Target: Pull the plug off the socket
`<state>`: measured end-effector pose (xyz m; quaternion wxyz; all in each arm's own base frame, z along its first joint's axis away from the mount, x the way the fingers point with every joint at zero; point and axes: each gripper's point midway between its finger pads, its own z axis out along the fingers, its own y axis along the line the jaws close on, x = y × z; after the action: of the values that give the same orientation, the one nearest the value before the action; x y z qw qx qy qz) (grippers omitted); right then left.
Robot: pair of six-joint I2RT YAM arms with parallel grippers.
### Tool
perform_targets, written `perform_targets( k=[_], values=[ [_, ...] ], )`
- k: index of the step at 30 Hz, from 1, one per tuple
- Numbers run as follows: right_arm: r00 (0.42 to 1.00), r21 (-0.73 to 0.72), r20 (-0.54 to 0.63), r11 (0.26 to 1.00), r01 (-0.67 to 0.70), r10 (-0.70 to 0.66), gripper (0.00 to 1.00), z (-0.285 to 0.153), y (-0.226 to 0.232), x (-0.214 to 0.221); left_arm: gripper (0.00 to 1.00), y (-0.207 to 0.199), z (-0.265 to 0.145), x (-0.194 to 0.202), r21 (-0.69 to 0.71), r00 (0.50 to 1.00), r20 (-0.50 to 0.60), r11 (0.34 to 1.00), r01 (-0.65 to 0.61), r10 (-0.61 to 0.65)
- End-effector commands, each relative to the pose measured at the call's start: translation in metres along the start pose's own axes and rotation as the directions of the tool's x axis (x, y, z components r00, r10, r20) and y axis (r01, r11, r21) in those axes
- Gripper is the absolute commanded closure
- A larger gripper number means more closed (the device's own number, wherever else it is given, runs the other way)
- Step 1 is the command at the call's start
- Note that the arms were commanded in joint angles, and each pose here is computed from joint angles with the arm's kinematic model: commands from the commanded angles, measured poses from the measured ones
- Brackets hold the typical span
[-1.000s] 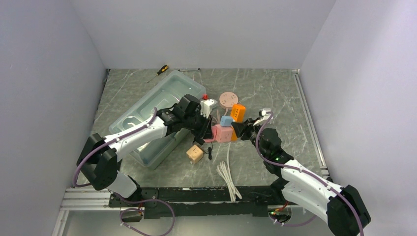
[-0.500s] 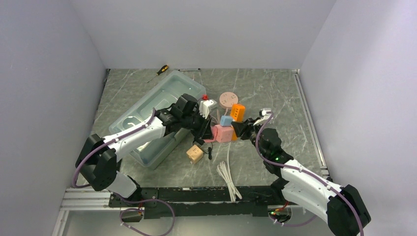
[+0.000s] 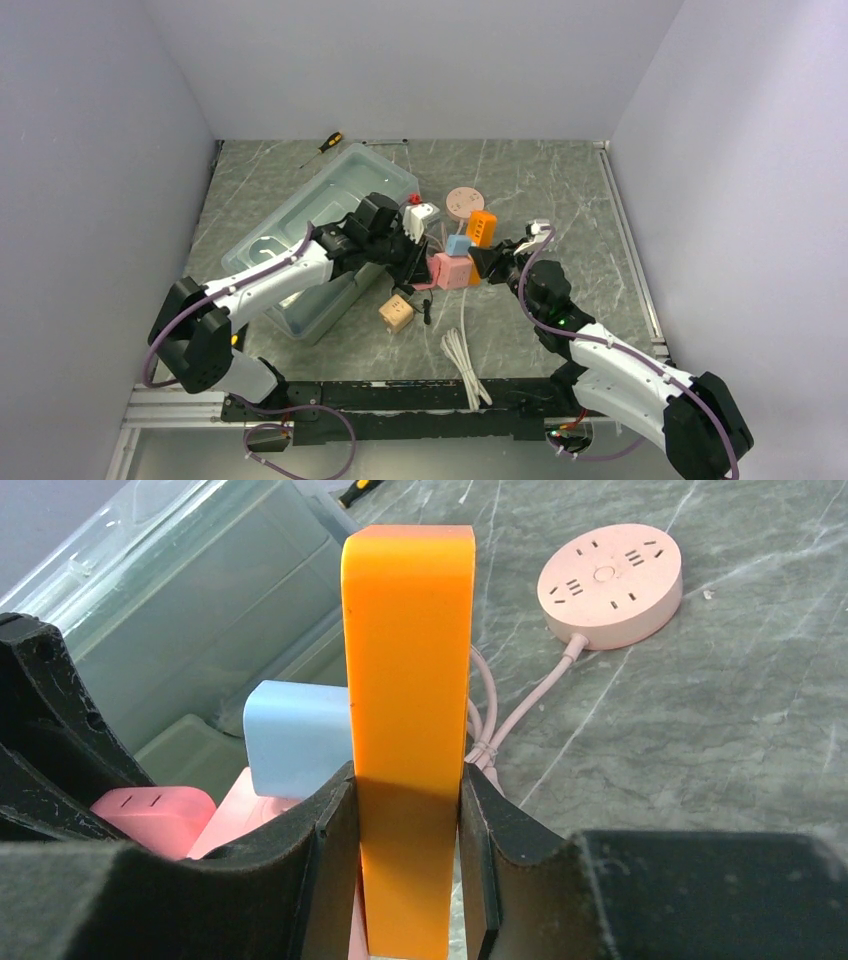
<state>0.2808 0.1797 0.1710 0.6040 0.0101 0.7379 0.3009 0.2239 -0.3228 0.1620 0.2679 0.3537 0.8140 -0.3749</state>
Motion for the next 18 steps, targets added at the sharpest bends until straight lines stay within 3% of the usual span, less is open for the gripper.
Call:
perform_targets(
  k=[1, 10, 18],
  values=[
    [0.993, 0.092, 0.119, 0.996, 0.007, -0.018, 1.00, 0.004, -0.012, -0.034, 1.00, 0.016, -0.015, -0.015, -0.144, 1.000, 0.025, 0.990, -0.003, 0.007],
    [0.990, 0.056, 0.137, 0.998, 0.016, -0.024, 1.00, 0.002, -0.007, -0.037, 1.00, 0.043, -0.016, -0.005, -0.290, 0.999, -0.018, 0.957, 0.027, -0.034],
    [0.990, 0.061, 0.138, 0.998, 0.014, -0.023, 1.00, 0.001, -0.008, -0.037, 1.00, 0.031, -0.014, -0.010, -0.217, 1.000, -0.003, 0.976, 0.013, -0.014]
  ],
)
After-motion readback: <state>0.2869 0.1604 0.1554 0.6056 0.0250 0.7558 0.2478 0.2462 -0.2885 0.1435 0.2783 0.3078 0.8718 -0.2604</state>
